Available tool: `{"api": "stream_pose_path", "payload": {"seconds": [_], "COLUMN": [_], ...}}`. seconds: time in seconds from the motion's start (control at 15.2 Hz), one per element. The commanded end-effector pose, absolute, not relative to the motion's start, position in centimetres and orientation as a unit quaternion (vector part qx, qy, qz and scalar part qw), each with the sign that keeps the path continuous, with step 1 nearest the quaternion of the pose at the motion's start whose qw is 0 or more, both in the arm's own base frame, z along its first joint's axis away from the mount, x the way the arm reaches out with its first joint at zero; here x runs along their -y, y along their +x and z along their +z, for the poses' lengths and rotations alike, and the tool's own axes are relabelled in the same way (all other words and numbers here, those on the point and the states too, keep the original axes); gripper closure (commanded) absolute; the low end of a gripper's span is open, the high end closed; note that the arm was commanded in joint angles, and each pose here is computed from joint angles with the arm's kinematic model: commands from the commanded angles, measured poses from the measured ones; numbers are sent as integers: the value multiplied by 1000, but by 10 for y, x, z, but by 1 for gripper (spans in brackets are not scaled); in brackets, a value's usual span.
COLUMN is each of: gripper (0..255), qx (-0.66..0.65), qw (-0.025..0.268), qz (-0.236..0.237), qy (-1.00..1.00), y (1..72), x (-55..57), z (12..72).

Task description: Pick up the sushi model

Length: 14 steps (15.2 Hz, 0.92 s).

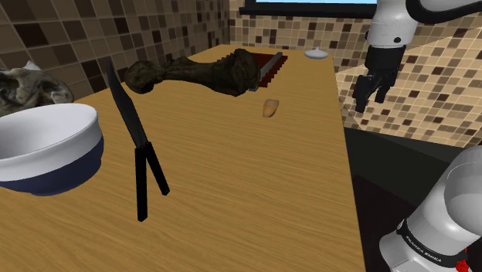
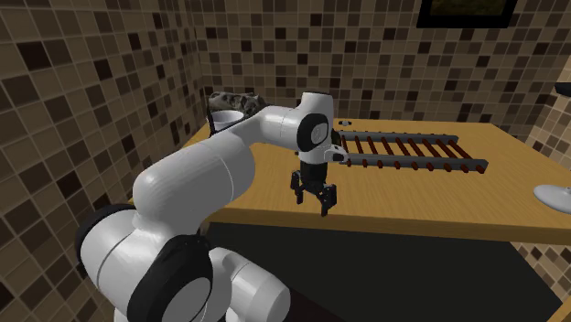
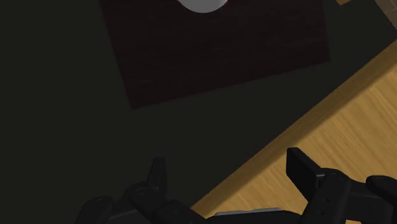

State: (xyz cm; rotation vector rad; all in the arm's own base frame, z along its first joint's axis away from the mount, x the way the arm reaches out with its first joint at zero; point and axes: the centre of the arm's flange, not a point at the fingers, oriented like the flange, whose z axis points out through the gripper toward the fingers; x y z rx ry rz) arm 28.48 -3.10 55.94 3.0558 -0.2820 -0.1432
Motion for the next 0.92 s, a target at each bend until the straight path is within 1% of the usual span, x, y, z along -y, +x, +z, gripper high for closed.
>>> {"api": "stream_pose_path", "payload": {"seconds": [0.0,0.86], "gripper": [0,0], "qx": [92,290], "qw": [35,6], "qz": [-47,-20], "qy": [994,957], "y": [285,412], "x": [31,-61], "z": [559,549]}}
